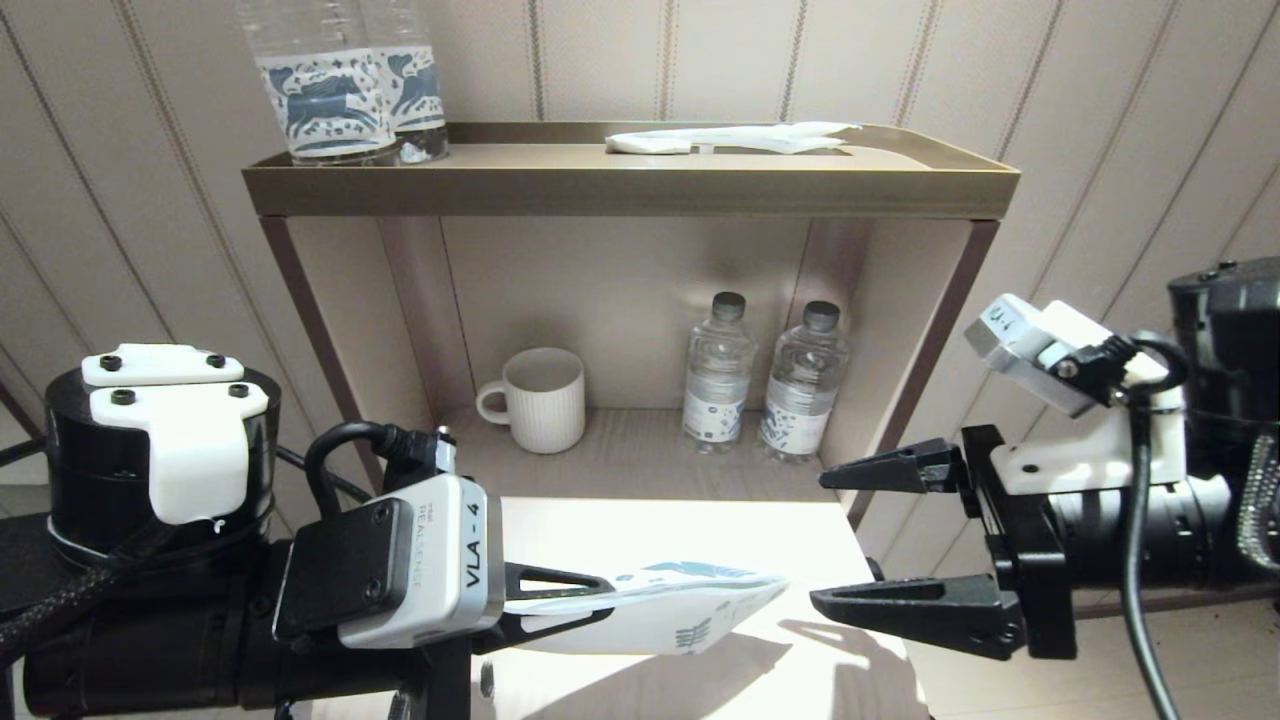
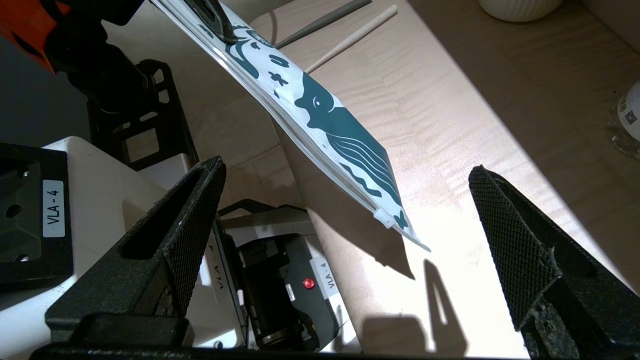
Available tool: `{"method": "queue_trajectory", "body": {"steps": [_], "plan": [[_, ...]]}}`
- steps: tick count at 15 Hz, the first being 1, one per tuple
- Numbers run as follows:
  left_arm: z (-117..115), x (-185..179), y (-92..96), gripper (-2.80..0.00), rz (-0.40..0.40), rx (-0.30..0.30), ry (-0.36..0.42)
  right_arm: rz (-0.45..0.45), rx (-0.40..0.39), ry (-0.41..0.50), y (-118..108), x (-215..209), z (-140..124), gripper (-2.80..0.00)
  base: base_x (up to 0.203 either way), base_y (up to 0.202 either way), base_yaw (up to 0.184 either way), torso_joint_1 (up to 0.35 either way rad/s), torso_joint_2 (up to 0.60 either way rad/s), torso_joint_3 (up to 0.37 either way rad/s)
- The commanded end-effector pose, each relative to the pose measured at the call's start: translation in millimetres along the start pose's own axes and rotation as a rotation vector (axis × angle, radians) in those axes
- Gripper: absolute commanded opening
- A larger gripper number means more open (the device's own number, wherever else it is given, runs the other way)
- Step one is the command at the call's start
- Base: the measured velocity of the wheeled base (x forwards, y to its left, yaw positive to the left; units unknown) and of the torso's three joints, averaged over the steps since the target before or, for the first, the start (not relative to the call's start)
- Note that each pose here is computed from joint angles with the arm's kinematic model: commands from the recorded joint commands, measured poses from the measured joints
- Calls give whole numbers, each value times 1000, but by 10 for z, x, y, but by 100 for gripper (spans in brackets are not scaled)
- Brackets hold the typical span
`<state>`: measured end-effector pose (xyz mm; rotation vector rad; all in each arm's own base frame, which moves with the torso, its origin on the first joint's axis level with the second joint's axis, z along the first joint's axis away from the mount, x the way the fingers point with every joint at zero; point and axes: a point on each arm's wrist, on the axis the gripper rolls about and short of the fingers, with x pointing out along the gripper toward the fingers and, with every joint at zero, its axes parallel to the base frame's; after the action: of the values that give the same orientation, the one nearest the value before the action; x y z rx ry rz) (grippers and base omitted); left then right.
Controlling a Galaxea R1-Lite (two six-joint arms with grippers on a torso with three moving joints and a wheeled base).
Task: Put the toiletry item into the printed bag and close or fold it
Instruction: Hand it to the other hand
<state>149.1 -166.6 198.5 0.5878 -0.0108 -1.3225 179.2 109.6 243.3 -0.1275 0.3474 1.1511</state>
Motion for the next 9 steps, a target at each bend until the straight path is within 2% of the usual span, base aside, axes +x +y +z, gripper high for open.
{"method": "queue_trajectory", "body": {"steps": [1, 3, 6, 9], "plan": [[-6, 22, 4, -280, -5, 1, 1, 7, 11, 14, -14, 26, -38, 0, 0, 0, 0, 0, 0, 0], [-25, 46, 10, -280, -9, -13, 8, 9, 18, 23, 11, 4, -87, 0, 0, 0, 0, 0, 0, 0], [-1, 61, 35, -280, -4, -80, -1, 19, 39, 52, 7, 25, -206, 0, 0, 0, 0, 0, 0, 0], [11, 46, 35, -280, 0, -87, -5, 28, 4, 55, 24, 28, -217, 0, 0, 0, 0, 0, 0, 0]]}}
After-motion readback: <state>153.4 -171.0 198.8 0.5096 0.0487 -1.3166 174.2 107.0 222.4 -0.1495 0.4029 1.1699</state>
